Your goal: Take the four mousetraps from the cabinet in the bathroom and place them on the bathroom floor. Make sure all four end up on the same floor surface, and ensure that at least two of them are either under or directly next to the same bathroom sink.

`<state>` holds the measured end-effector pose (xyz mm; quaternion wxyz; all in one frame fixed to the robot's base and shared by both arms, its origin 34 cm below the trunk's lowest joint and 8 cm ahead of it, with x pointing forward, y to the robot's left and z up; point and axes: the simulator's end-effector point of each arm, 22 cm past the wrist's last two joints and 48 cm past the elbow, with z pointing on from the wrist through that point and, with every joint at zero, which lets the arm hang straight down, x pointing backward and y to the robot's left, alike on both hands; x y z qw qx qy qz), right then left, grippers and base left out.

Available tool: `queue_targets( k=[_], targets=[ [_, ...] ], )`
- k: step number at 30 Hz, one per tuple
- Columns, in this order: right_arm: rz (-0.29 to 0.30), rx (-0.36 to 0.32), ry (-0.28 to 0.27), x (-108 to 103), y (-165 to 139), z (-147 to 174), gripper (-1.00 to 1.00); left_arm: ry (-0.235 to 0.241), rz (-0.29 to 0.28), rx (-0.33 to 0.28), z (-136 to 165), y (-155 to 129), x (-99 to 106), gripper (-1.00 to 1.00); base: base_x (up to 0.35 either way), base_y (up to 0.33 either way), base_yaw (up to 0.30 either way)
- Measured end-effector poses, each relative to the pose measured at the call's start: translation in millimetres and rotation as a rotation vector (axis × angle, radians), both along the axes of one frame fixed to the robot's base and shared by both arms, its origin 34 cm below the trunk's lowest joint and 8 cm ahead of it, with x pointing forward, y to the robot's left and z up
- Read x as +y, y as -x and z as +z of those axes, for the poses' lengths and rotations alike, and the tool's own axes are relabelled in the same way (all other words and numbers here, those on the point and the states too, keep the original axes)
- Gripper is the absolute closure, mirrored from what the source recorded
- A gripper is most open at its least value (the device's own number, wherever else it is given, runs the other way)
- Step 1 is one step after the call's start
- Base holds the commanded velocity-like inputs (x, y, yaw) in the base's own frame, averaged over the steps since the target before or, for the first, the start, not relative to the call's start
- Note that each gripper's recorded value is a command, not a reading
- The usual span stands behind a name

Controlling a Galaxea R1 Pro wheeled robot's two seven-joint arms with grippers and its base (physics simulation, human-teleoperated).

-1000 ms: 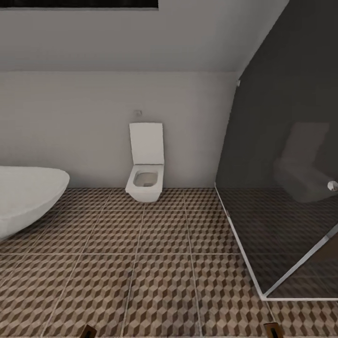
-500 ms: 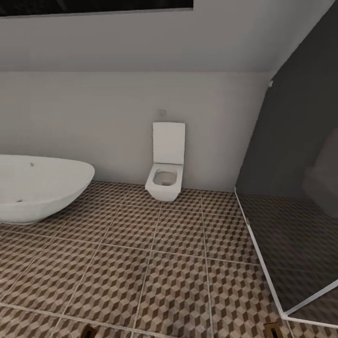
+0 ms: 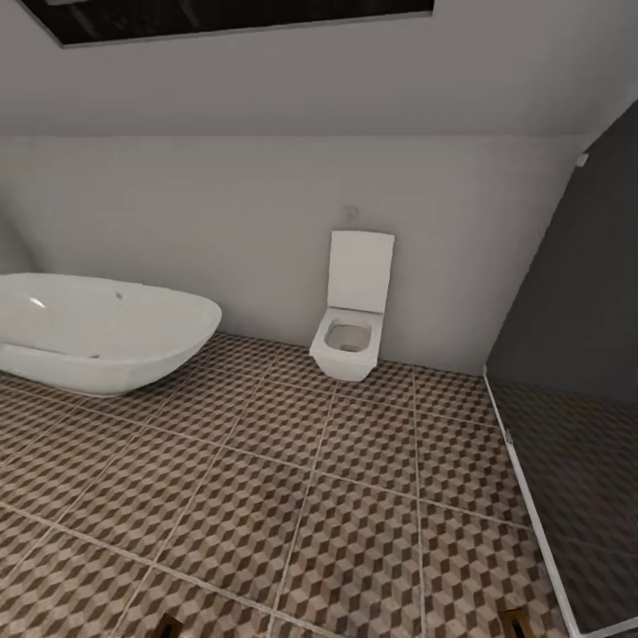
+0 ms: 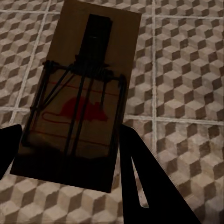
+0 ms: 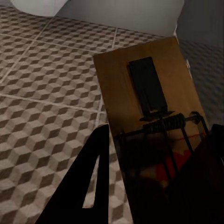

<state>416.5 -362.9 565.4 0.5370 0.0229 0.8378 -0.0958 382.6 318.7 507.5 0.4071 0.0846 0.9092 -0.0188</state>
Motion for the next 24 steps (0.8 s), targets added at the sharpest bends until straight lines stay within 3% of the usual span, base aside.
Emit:
queue_targets(
  k=[24],
  targets=[
    [0.0,0.0,0.0,-0.1,0.0,0.0,1.0,0.0,0.0,-0.001,0.1,-0.4,-0.2,1.0,0.0,0.0,0.286]
  ],
)
